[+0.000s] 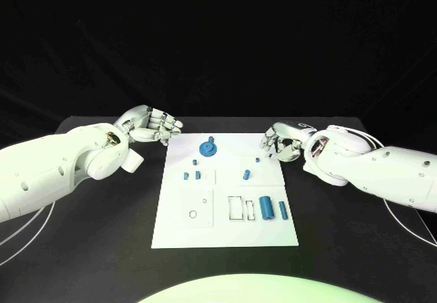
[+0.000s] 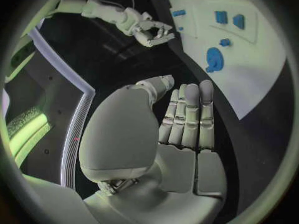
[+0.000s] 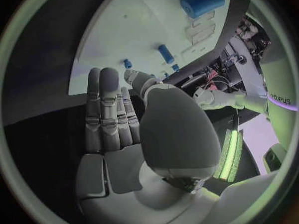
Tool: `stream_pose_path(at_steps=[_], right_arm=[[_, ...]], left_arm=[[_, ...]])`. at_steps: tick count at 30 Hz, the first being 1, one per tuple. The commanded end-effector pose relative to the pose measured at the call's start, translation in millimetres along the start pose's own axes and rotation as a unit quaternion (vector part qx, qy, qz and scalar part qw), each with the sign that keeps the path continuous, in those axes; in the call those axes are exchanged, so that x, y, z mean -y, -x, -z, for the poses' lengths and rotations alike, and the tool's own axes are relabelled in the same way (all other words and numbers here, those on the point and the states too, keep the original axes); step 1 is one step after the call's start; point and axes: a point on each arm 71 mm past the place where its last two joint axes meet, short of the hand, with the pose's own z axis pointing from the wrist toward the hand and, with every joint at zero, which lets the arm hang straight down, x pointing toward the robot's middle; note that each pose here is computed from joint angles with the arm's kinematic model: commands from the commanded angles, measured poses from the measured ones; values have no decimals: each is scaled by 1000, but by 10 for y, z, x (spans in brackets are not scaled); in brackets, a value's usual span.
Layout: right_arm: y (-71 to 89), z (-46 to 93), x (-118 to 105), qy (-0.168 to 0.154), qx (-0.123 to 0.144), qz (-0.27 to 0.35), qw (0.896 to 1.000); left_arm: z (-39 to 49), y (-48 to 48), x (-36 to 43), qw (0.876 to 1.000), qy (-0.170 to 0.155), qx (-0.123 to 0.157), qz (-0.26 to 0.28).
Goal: Assemble the parts on the task board
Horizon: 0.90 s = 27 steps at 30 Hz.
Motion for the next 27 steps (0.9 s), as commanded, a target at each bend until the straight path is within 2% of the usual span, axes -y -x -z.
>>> stream_pose_path(at_steps=[1,11,27], right_arm=[[-42,-22,-43,2,0,63,998],[-133,-83,-159,13,0,67,998],[-313,-125,-185,6,-35,72,997]], left_arm=[[22,-25,99,991,-46,8,123],[47,-59,135,987,-56,4,150],[56,-60,133,986,-54,0,156]])
